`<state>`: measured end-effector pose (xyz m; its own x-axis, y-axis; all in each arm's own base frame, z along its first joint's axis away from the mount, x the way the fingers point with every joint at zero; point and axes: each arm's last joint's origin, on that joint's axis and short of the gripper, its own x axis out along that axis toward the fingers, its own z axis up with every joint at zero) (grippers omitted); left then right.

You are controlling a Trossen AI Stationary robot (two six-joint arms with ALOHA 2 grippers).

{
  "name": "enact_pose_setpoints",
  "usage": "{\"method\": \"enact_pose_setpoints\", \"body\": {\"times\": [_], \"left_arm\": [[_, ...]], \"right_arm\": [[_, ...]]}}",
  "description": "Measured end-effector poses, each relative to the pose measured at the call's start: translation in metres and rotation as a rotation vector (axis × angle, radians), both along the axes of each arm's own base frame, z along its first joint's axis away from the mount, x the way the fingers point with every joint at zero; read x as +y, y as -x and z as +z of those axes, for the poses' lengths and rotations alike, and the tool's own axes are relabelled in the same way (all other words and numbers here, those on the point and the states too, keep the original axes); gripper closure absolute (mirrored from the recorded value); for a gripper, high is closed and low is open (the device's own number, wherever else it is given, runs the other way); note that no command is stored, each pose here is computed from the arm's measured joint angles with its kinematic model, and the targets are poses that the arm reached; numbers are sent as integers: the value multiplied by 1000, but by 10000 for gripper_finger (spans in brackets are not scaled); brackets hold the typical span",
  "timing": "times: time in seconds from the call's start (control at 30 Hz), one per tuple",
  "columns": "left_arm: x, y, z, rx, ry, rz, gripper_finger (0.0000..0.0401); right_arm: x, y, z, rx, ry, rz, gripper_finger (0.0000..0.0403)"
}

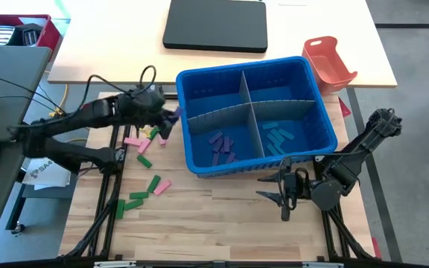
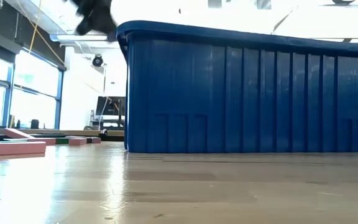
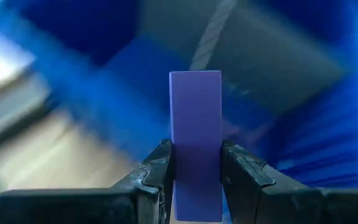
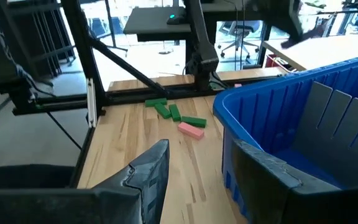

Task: Sort blocks
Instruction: Put the purple block into the blue bin with the other purple block

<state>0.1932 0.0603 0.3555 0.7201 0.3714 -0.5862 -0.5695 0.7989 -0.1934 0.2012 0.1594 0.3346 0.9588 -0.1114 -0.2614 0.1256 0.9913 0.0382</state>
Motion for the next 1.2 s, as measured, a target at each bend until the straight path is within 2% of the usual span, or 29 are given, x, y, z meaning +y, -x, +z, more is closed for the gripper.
{"method": "enact_pose_setpoints", "body": {"times": [0.13,0.23,0.33,0.43,0.53,0.7,0.83,1.2], "left_arm": [[-20,-46,39,24,-148,-225,310],[-25,-86,48,144,-283,-444,310],[-20,-126,43,237,-359,-719,310],[-4,-162,28,330,-454,-862,310],[15,-185,7,450,-539,-994,310],[33,-209,-39,614,-581,-1212,310],[38,-223,-68,670,-566,-1289,310],[32,-246,-128,781,-559,-1483,310]], "right_arm": [[0,0,1,-9,-8,0,234],[0,0,1,-9,-11,0,234],[1,0,1,-6,-34,13,234],[2,0,1,3,-44,41,234],[2,0,0,10,-56,65,234],[3,0,-1,31,-60,83,234],[2,1,-5,59,-64,71,234],[-1,2,-7,67,-50,13,234]]}}
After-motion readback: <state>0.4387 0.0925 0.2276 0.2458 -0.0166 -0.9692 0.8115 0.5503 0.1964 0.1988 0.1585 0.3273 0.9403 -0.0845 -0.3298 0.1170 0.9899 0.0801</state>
